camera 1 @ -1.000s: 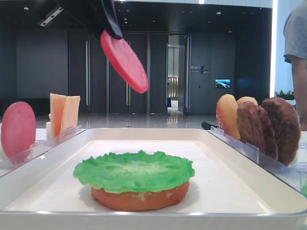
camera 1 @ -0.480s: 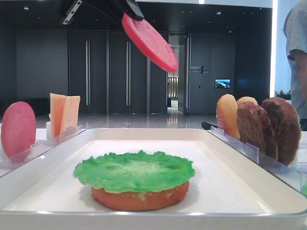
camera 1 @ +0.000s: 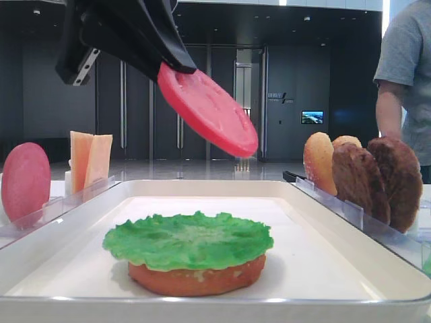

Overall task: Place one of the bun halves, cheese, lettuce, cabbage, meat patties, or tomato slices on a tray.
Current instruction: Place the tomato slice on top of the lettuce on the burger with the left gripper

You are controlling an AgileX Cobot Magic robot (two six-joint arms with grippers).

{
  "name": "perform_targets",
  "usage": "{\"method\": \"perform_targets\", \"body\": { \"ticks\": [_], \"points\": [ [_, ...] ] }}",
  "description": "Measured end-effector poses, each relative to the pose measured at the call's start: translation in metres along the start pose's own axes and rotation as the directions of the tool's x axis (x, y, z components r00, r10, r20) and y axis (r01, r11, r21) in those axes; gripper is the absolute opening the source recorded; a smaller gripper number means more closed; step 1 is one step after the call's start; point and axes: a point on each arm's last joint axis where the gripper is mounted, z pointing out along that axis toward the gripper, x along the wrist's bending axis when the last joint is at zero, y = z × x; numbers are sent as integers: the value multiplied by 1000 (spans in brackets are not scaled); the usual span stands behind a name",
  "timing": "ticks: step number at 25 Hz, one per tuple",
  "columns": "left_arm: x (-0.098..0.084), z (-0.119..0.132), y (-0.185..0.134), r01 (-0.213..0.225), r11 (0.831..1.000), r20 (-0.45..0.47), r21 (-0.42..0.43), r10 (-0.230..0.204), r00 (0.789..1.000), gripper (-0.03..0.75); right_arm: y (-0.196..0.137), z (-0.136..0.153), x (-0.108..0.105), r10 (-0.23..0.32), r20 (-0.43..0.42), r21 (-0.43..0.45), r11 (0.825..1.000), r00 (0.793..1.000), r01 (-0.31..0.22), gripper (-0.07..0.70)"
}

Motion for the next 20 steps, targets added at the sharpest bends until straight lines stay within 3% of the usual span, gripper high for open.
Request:
{"method": "perform_targets", "body": {
  "ticks": [7,20],
  "points": [
    [15,10,-7,-19,999,16,-47,19,1000,61,0,0,0,0,0,0,1000,1000,0,342],
    [25,20,-6,0,998,14,-69,1,1000,61,0,0,0,1,-1,0,1000,1000,-1,342]
  ]
}}
